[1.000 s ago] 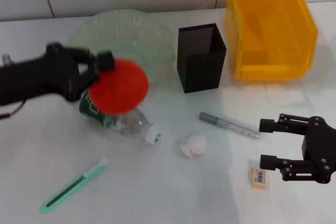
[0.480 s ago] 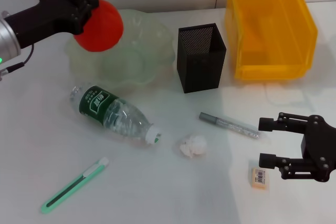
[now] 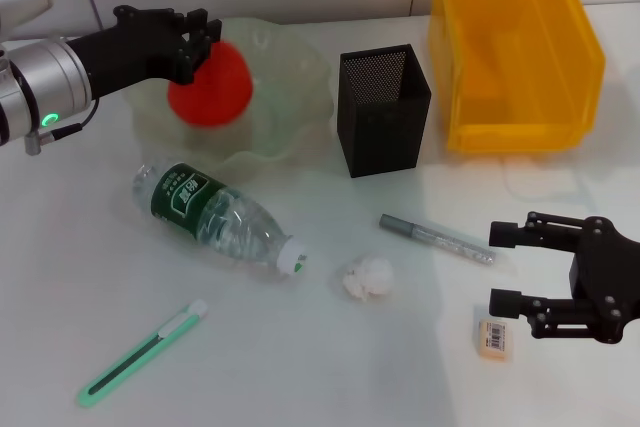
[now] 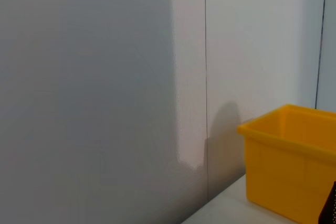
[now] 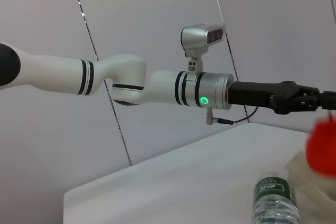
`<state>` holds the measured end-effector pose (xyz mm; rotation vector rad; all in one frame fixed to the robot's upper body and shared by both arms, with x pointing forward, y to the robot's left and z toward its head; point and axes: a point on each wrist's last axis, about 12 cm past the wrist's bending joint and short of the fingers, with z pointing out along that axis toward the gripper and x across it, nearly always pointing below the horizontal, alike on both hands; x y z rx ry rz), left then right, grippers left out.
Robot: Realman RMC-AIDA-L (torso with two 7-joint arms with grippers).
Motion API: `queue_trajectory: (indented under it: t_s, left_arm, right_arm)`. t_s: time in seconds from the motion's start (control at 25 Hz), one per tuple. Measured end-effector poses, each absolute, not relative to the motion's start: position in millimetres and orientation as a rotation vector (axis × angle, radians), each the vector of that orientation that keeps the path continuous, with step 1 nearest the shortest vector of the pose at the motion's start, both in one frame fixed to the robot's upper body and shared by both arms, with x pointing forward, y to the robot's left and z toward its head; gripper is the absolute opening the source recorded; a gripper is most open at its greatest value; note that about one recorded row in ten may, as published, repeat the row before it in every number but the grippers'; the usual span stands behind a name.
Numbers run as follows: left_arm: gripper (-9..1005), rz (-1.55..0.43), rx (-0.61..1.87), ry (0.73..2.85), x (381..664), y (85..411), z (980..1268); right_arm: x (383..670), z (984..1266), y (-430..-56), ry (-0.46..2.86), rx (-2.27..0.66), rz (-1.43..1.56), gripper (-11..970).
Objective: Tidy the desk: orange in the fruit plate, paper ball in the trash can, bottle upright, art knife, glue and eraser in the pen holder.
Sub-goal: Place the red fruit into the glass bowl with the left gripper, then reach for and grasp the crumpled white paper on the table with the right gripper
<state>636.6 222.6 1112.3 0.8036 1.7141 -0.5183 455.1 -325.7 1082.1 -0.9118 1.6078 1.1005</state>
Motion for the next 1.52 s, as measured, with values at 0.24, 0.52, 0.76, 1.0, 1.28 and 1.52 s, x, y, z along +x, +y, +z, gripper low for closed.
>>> queue_trajectory:
  t_s: [0.24, 0.52, 0.76, 1.0, 1.28, 1.52]
  left_arm:
    - [323, -0.512, 0.756, 1.724, 638.7, 223.0, 1110.3]
    - [539, -0.681, 0.798, 1.666, 621.7, 222.6, 1114.6]
    - [656, -0.904, 0.927, 1.532, 575.6, 232.2, 1111.9]
    - [802, -0.961, 1.044, 1.372, 517.7, 246.9, 1083.4]
    - [828, -0.992, 0.993, 1.41, 486.0, 260.1, 1060.3]
    - [827, -0.995, 0.988, 1.453, 473.5, 266.2, 1051.5]
  right_arm:
    - [455.3, 1081.5, -325.4, 1.612, -0.913, 1.099, 777]
    - [454.9, 1082.7, -329.8, 1.623, -0.89, 1.081, 777]
    - [464.8, 1108.3, -350.1, 1.686, -0.81, 1.024, 777]
    - [481.1, 1146.8, -354.5, 1.715, -0.88, 0.964, 776]
    - [514.8, 1203.2, -332.1, 2.056, -1.01, 0.817, 776]
    - [538.1, 1220.4, -275.2, 2.311, -1.162, 0.7, 776]
